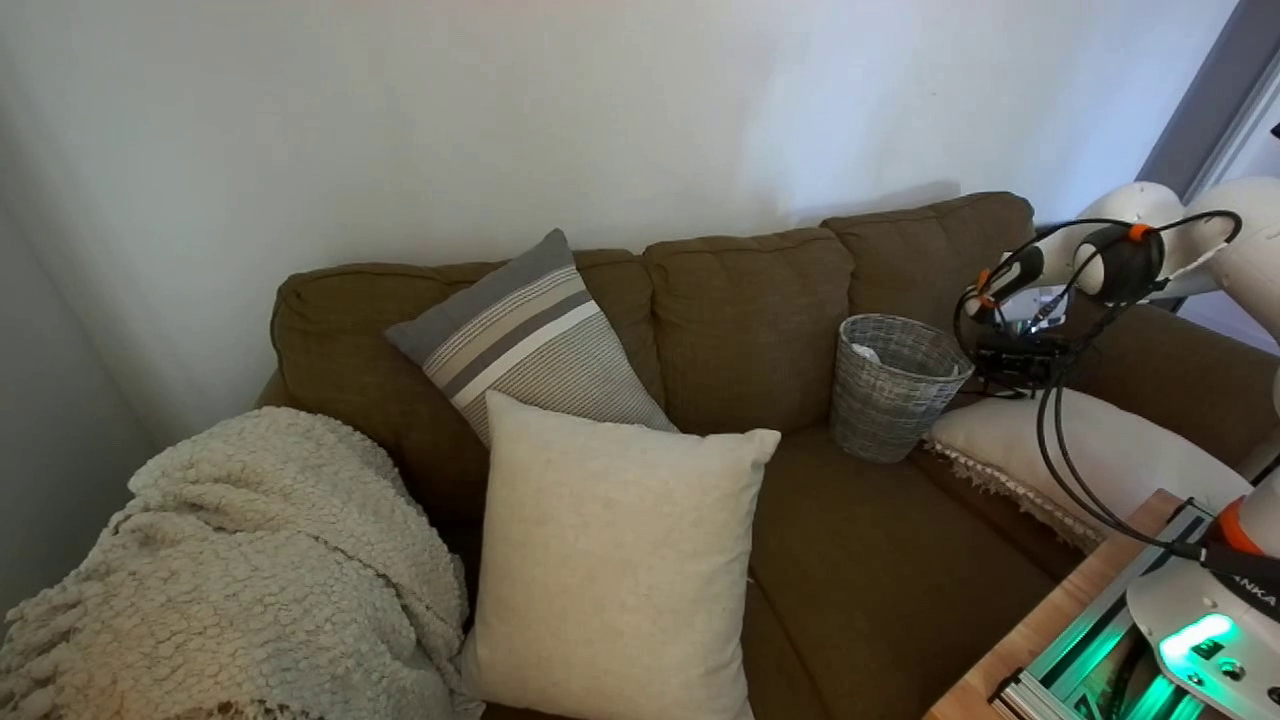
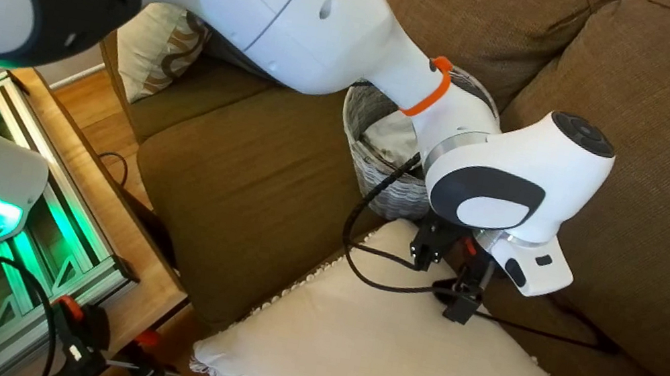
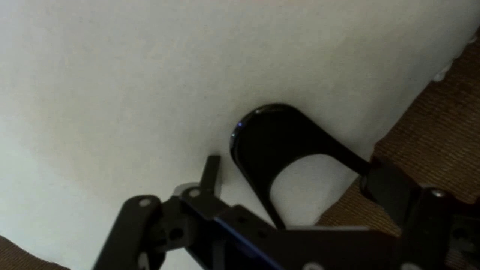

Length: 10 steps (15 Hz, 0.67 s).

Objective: Put the hanger in the basket

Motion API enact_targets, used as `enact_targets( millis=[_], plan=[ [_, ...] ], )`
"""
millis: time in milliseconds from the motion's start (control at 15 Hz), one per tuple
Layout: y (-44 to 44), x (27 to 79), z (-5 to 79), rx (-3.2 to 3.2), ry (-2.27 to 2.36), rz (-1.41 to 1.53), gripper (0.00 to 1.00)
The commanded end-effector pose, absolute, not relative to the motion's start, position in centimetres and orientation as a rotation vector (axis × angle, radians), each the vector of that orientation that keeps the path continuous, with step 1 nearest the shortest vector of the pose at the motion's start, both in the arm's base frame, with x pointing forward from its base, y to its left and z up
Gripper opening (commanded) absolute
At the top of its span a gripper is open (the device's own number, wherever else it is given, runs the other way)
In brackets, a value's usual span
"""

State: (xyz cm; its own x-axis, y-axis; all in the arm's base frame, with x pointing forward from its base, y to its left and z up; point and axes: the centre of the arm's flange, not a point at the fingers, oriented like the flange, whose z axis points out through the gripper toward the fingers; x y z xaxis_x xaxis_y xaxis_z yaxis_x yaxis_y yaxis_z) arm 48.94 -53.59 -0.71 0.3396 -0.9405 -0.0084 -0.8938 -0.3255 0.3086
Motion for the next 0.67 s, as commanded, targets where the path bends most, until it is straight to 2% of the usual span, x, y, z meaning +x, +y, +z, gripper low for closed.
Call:
enact_targets(
  millis=[0, 333, 400, 533, 600],
  plan=[
    [-54.8, 48.6, -2.2, 2.292, -1.712, -0.225, 1.00],
    [-56.2, 46.8, -2.2, 2.194, -1.794, -0.246, 1.00],
    [-56.3, 46.5, -2.4, 2.183, -1.801, -0.251, 0.95],
    [-55.9, 46.7, -3.4, 2.235, -1.780, -0.280, 0.71],
    [-55.5, 47.2, -4.5, 2.269, -1.742, -0.293, 0.68]
  ],
)
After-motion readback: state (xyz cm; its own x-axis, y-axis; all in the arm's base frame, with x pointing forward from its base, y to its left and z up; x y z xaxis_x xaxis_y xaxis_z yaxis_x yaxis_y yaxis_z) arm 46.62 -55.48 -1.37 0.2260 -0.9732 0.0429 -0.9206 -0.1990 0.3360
